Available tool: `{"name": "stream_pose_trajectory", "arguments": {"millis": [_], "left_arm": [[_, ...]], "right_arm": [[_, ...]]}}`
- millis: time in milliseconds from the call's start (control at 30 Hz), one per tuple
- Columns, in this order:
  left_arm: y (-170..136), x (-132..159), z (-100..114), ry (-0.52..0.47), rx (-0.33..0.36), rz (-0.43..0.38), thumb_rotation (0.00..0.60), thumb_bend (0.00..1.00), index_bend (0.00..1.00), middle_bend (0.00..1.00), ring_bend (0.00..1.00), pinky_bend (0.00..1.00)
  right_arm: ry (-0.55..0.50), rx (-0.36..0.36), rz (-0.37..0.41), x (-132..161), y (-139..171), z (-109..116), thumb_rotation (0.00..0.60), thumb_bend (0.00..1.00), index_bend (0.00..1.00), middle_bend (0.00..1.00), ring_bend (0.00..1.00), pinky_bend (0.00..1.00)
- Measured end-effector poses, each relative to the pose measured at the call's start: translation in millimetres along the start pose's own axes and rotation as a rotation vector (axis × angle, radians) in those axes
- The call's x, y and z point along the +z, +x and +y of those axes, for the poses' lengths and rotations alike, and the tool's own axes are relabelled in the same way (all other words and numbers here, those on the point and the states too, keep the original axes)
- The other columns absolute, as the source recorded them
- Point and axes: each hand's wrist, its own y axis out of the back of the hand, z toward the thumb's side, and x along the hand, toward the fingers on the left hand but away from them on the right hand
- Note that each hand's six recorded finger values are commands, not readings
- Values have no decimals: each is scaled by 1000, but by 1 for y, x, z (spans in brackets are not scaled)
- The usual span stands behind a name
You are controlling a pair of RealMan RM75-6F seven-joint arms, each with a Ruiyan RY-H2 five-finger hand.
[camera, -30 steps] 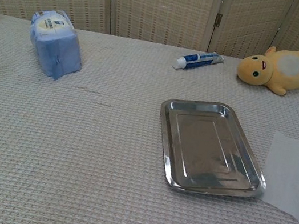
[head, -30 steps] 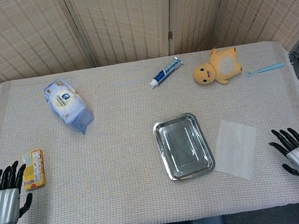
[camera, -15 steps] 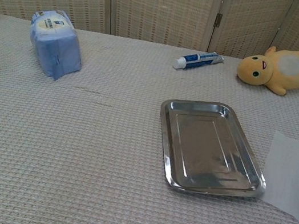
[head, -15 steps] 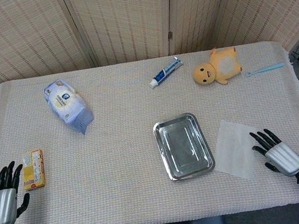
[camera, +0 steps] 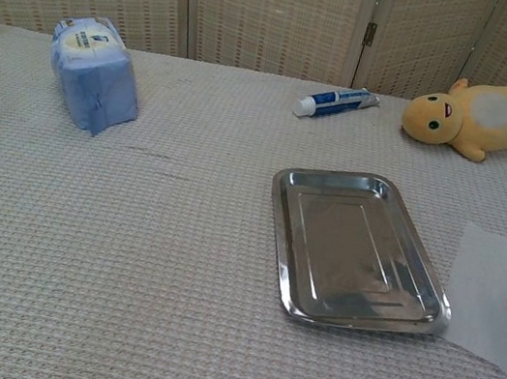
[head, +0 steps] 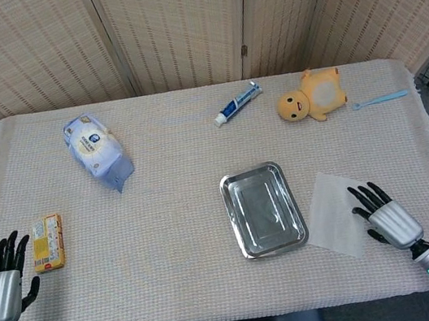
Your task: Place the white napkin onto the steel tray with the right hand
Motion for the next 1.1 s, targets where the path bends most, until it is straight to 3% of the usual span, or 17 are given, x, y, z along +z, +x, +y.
{"name": "stream_pose_trajectory", "arguments": {"millis": [233,467,700,1100], "left_arm": [[0,-1,0,5,3,5,600,446,0,0,0,0],[0,-2,0,7,3,7,600,446,0,0,0,0],[0,-2,0,5,3,7,600,446,0,0,0,0],[0,-2,-1,7,-1,6,600,445,0,0,0,0]], "right_arm": [[39,2,8,2,-1,-1,600,347,360,6,0,0],[63,-4,15,6,-4,-1,600,448,359,6,0,0],[71,-1,31,6,-5,0,600,453,353,0,0,0],[127,25,38,1,1,-2,600,453,188,0,0,0]]}}
